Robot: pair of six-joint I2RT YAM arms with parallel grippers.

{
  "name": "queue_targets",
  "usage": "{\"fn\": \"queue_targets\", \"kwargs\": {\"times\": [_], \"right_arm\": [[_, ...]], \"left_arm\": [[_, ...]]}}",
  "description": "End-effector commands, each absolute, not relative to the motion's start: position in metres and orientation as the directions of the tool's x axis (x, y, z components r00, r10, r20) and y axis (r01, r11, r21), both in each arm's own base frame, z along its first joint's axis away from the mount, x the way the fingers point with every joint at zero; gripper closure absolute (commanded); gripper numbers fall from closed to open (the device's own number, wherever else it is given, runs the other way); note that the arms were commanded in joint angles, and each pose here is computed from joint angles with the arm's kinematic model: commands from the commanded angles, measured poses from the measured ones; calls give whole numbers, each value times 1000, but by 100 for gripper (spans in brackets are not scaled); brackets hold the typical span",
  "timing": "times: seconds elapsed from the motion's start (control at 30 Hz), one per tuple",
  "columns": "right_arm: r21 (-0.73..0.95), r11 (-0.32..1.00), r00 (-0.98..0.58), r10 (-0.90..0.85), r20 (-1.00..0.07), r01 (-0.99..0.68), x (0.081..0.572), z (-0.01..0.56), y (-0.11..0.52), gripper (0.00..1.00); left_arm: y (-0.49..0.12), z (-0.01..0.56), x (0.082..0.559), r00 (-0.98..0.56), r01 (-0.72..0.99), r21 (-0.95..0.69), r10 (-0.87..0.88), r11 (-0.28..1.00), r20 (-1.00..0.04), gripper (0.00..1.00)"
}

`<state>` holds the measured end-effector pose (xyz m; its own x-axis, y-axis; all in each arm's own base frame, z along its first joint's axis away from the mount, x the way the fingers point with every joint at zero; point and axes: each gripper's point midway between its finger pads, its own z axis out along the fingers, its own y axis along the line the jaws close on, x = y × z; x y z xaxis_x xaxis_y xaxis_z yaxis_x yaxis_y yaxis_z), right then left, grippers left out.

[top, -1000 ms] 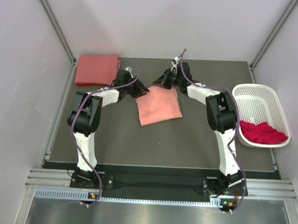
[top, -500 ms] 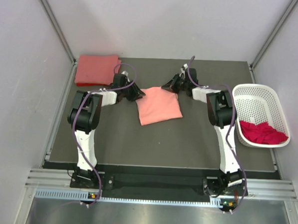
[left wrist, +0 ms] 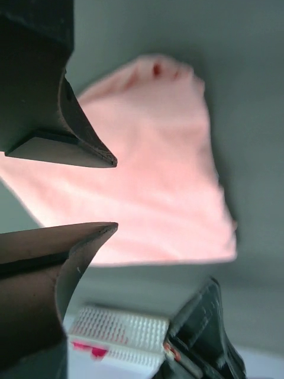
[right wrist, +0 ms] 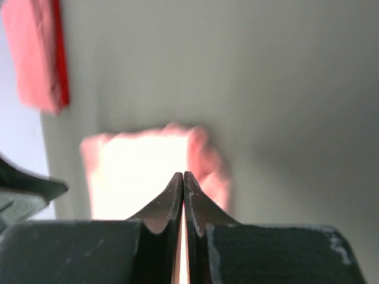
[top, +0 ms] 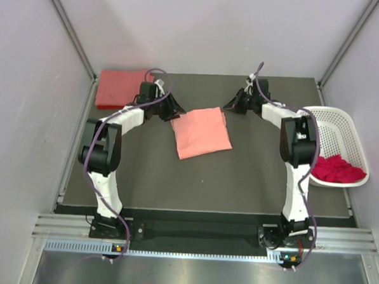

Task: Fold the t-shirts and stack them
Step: Fold the tshirt

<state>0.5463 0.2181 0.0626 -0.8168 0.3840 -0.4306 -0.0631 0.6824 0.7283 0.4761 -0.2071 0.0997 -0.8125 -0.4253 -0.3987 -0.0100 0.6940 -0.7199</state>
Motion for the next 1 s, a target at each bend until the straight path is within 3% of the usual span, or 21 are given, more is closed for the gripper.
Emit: {"fn": "queue_targets", "kwargs": {"times": [0.0, 0.03, 0.13, 0.17, 0.3, 0.5, 0.6, 0.67, 0.7, 0.8, 0.93, 0.97], "right_arm": [[745, 616, -777, 329, -537, -255, 508, 148, 262, 100], [759, 589, -779, 326, -536, -276, 496, 158, 270, 100], [808, 529, -823, 317, -472, -259, 463, 140, 291, 100], [828, 521, -853, 319, -414, -207, 447, 119, 292, 100], [857, 488, -890, 301, -342, -164, 417, 82, 284, 100], [828, 558, -905, 321, -280, -58, 392, 27, 229, 100], [779, 623, -911, 276, -307, -74, 384, 29, 211, 100], [720, 670, -882, 212, -421, -182, 394, 55, 212, 100], [710, 680, -890, 190, -415, -186, 389, 61, 214, 100], [709, 644, -854, 161, -495, -289, 394, 107, 241, 100], [770, 542, -854, 167, -493, -338, 385, 129, 281, 100], [808, 520, -881, 197, -430, -278, 378, 121, 284, 100]], "left_arm": [[-243, 140, 447, -826, 63, -825, -434, 561, -358, 53], [-251, 145, 447, -815, 97, -841, -443, 533, -375, 53], [-265, 123, 427, -838, 35, -874, -463, 485, -290, 53], [-266, 119, 427, -832, 26, -880, -478, 474, -282, 53], [-249, 75, 413, -840, -54, -833, -477, 551, -261, 54], [-220, 43, 400, -873, -79, -713, -394, 697, -288, 55], [-221, 64, 392, -879, -32, -680, -344, 732, -329, 55], [-228, 88, 389, -872, 22, -677, -316, 736, -372, 55], [-238, 100, 387, -872, 47, -684, -304, 728, -383, 55], [-260, 128, 375, -871, 75, -731, -312, 679, -380, 55], [-275, 123, 360, -876, 42, -788, -356, 614, -325, 54], [-278, 123, 360, -872, 27, -817, -386, 576, -300, 55]]}}
